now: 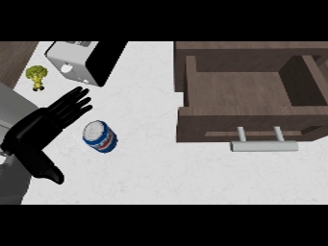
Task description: Pick up the can, place it into the drawer and close the drawer
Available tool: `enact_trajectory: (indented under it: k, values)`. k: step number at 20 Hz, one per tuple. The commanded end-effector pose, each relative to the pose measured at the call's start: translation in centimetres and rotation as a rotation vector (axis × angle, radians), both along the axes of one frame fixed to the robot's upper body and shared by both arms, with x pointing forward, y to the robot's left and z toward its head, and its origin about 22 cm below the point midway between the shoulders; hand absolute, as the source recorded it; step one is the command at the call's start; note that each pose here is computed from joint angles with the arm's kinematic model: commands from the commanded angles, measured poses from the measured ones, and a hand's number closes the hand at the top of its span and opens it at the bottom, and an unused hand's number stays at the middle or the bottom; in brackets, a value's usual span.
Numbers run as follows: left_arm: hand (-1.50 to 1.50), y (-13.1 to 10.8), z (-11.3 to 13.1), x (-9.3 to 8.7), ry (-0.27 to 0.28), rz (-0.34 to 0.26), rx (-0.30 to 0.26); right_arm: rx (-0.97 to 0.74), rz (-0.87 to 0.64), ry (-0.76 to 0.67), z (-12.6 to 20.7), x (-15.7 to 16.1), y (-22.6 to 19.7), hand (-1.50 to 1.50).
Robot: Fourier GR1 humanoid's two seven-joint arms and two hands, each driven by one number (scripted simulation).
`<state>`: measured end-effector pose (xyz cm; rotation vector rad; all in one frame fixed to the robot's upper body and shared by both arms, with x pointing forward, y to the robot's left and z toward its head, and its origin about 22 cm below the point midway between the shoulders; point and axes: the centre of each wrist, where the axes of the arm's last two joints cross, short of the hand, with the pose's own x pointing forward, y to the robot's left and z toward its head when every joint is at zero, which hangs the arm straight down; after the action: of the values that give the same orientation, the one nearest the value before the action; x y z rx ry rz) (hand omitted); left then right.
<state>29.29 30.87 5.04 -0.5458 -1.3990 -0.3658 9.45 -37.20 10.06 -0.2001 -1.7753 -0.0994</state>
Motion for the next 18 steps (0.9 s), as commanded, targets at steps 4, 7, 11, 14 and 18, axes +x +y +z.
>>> enact_trajectory:
  k: [4,7,11,14,18]
  values:
    - [-1.5,-0.9,-5.2,0.7,-0.008,0.026,0.039,0.003,0.006,-0.015,-0.1,-1.2,-1.7,-1.5]
    - [-1.5,0.6,-5.9,1.0,-0.009,0.075,0.048,0.003,-0.011,0.003,-0.7,-0.7,0.4,-1.5]
    - [-1.5,2.2,-8.7,0.7,0.006,0.108,0.052,-0.011,0.005,-0.01,-0.4,-0.6,-1.0,-1.5]
    - [-1.5,2.2,-9.6,0.2,0.001,0.12,0.074,-0.008,0.002,-0.014,1.3,-0.6,0.2,-1.5]
    - [-1.5,3.3,-10.7,1.7,0.047,0.125,0.096,0.0,0.005,0.01,-1.2,-2.0,-1.0,-1.5]
